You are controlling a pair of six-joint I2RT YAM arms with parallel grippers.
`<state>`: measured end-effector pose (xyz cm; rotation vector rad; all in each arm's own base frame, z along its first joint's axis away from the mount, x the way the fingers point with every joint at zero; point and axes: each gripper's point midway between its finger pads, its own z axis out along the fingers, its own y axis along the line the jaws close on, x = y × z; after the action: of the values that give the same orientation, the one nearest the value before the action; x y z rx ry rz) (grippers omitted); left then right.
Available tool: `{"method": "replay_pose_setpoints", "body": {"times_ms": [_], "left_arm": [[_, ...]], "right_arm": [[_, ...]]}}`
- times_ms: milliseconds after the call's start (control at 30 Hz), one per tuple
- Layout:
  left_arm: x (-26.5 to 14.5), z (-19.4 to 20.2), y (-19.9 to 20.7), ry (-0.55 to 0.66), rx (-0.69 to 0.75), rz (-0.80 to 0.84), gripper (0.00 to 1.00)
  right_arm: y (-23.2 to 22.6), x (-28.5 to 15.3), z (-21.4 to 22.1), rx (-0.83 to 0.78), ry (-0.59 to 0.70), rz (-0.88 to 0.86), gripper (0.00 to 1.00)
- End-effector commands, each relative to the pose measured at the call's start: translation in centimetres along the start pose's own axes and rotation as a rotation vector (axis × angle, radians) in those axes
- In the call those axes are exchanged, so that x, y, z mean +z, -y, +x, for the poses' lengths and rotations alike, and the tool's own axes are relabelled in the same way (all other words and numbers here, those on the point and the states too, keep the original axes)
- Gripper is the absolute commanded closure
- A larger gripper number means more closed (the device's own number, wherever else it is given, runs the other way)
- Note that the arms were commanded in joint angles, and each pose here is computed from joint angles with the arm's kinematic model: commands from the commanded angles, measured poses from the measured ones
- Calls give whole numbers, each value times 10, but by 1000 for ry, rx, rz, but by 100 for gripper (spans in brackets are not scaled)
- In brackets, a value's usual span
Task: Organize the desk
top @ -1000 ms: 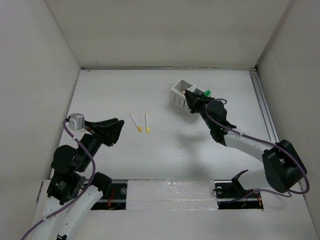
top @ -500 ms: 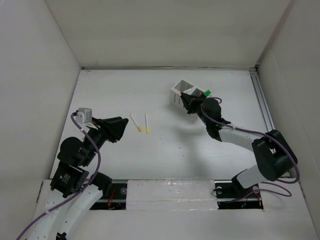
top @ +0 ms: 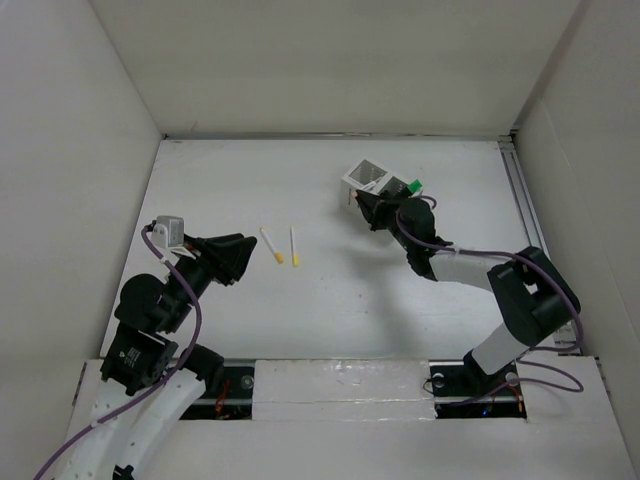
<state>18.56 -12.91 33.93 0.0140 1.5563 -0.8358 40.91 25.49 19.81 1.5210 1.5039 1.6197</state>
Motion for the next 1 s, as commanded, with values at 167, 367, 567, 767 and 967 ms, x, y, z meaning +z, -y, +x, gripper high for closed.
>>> {"method": "replay_pose_setpoints", "body": {"times_ms": [167,367,567,767,967], "left_arm": [[-4,-12,9,34,11,31,64],[-3,-11,8,29,11,28,64],[-4,-11,7,29,12,22,64],[-1,-9,5,22,11,15,64],[-1,-8,5,20,11,16,64]], "right_arm": [[-54,-1,0,672,-74,-92,87],[-53,3,0,677,-76,-98,70],[-77,-3,-4,703,-90,-181,60],[-142,-22,13,687,-192,-347,45],[-189,-50,17,573,-230,-443,40]]}}
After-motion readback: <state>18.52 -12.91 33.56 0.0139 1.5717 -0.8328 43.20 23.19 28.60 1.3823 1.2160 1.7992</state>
